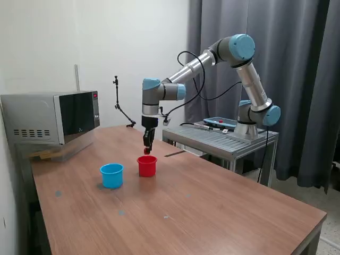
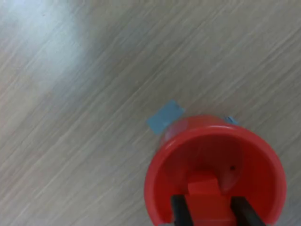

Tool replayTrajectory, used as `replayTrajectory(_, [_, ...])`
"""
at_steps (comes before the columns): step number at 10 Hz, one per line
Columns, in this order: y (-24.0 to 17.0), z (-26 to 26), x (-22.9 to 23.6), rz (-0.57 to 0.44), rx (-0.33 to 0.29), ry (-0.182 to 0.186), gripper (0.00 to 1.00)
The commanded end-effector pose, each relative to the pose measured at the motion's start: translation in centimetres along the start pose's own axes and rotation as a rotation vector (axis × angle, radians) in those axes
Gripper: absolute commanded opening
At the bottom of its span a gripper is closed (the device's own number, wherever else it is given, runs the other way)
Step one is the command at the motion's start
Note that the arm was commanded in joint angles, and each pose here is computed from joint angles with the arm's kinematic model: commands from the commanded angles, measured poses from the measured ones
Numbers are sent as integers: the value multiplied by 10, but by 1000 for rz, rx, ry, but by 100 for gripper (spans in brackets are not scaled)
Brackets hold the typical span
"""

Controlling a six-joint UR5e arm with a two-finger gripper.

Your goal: Place red objects in the red bin, and blue objects in the blue bin.

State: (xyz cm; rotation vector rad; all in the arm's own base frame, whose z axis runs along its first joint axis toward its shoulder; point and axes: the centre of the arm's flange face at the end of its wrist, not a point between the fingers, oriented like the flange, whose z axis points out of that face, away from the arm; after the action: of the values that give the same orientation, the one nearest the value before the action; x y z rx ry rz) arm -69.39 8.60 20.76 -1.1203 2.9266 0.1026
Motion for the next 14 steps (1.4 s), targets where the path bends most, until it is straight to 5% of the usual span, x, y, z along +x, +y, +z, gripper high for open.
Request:
replayTrajectory(1, [1,9,3,-3,7,-4,0])
replayTrajectory(4, [0,14,4,-5,14,-7,0])
replayTrajectory(5, [0,16,4,-4,16,-10,100])
replayTrajectory(14, [-4,-26,-1,-8,20,-10,100])
